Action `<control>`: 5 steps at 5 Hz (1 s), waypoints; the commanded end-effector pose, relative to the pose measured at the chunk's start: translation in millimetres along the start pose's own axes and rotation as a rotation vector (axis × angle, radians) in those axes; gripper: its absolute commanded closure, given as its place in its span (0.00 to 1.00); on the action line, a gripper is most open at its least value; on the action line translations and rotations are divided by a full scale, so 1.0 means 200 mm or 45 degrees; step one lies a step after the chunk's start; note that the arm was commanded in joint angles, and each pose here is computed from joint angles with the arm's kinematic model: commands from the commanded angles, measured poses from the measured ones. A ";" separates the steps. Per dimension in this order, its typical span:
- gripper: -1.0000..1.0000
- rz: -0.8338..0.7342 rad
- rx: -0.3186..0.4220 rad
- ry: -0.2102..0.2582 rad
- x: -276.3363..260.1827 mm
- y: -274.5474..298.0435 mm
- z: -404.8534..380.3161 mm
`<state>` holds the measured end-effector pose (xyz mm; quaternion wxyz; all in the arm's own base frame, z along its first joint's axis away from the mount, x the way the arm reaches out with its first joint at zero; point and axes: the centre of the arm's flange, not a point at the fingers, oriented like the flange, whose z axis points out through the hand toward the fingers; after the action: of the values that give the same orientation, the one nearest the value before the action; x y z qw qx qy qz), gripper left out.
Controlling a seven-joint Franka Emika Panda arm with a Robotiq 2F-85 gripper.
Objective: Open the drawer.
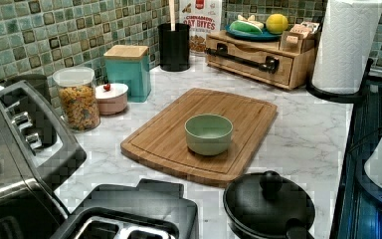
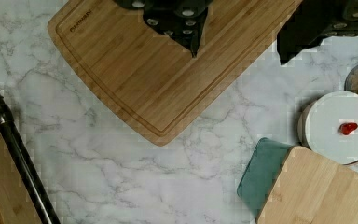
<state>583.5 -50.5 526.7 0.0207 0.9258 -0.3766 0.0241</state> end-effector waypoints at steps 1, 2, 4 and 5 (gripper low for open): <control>0.00 0.001 0.015 0.024 0.01 0.00 -0.05; 0.00 0.001 0.015 0.024 0.01 0.00 -0.05; 0.00 -0.198 -0.034 0.029 0.21 0.24 0.08; 0.00 -0.328 -0.055 0.063 0.35 0.40 0.11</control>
<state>600.1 -72.7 488.4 0.0385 0.9744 -0.2200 0.0249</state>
